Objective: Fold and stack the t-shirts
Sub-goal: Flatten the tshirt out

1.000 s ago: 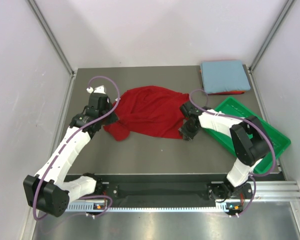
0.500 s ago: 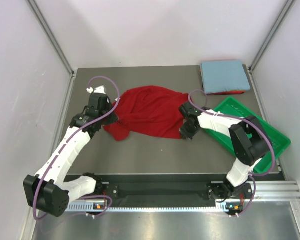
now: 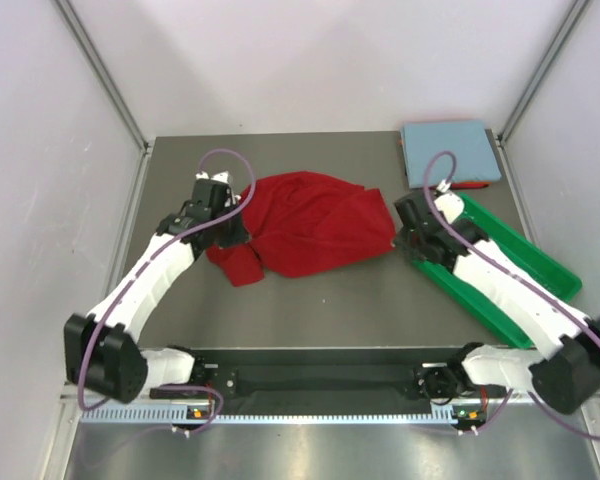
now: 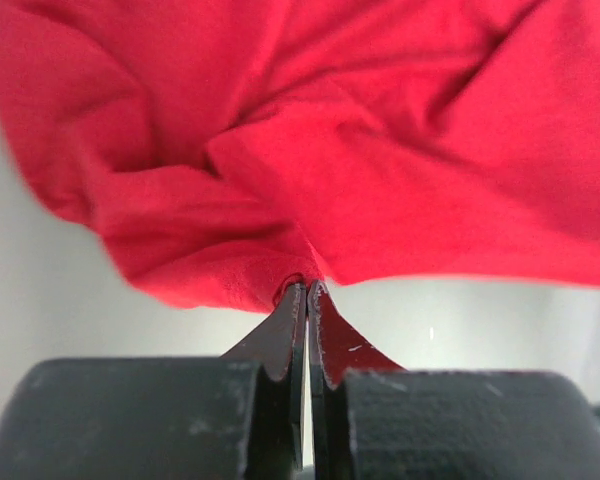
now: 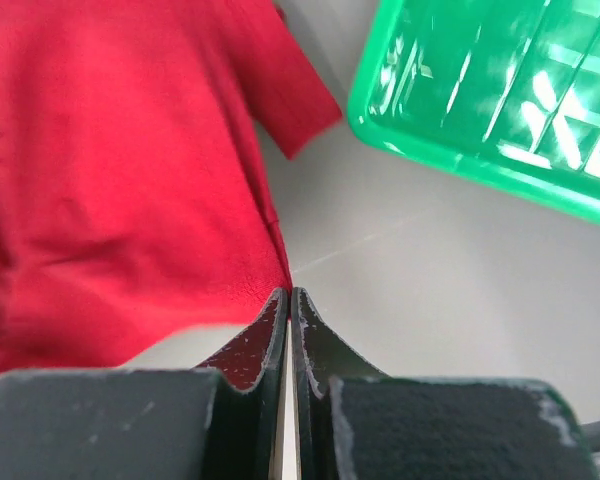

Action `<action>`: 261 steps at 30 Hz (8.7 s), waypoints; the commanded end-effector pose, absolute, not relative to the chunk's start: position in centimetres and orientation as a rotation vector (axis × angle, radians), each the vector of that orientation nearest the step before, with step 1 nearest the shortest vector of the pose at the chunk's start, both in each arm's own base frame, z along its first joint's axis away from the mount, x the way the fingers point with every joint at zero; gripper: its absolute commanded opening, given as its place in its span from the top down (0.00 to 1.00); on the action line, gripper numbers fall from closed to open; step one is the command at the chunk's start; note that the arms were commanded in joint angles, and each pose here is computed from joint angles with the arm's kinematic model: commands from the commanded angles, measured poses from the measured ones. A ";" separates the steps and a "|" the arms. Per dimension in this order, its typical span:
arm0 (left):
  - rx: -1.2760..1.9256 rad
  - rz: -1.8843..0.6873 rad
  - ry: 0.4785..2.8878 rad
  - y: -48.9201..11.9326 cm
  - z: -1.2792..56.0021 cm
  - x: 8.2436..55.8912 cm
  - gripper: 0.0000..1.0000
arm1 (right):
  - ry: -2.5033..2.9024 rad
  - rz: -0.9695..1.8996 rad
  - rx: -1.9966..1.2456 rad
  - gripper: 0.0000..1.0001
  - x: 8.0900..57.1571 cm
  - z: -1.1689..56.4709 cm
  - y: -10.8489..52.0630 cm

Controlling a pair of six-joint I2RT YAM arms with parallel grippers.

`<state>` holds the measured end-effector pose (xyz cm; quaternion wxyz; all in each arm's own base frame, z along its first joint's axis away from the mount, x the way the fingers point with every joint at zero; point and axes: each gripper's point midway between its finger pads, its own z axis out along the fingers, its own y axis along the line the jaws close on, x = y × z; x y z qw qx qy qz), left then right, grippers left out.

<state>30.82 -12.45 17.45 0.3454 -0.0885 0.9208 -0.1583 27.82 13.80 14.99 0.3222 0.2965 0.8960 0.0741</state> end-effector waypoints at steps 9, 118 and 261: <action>0.111 -0.712 2.621 -20.3 12.6 29.4 0.84 | 2.145 0.115 0.665 1.00 26.2 21.8 8.8; -0.439 -0.537 2.548 -9.3 9.0 32.8 0.48 | 2.053 0.030 0.609 1.00 26.7 24.4 4.1; -0.710 -0.213 2.638 -4.4 2.6 28.7 0.66 | 2.113 0.238 0.460 1.00 27.1 22.3 7.8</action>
